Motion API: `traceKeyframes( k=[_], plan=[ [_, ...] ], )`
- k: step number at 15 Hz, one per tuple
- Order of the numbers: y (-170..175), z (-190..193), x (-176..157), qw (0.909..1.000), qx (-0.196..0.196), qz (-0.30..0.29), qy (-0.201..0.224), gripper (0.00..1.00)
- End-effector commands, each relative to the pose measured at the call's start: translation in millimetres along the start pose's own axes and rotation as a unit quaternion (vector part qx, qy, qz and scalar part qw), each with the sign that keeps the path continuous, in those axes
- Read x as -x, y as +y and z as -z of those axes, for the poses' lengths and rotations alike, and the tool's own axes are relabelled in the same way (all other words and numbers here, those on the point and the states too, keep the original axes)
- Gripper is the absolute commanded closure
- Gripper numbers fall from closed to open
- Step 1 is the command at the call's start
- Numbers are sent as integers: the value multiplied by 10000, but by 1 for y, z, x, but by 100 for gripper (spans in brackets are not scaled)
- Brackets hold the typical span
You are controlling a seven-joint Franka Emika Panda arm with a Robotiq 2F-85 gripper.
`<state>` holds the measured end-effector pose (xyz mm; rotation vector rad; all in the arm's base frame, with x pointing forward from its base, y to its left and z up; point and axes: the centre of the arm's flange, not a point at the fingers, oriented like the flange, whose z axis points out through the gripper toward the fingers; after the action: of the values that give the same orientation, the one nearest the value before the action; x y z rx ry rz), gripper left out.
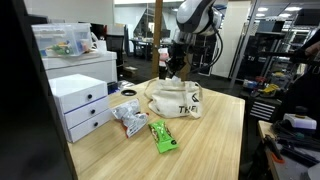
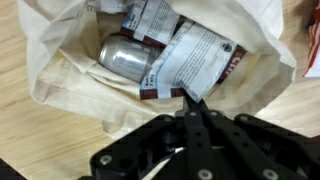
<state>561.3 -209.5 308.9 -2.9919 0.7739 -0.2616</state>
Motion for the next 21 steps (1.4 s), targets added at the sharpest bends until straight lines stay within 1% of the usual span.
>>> traceKeyframes(
  k=[1, 4, 7, 12, 14, 16, 21],
  plan=[
    [16, 47, 7, 9994, -249, -154, 189, 100],
    [23, 78, 2, 9975, -467, -273, 447, 100],
    [23, 107, 0, 9942, -721, -251, 757, 100],
    [4, 138, 3, 9884, -1086, 1, 1060, 100],
    [-13, 144, 6, 9867, -1170, 198, 1111, 100],
    [-46, 141, 11, 9842, -1274, 510, 1120, 100],
    [-118, 116, 32, 9802, -1344, 1106, 948, 100]
  ],
)
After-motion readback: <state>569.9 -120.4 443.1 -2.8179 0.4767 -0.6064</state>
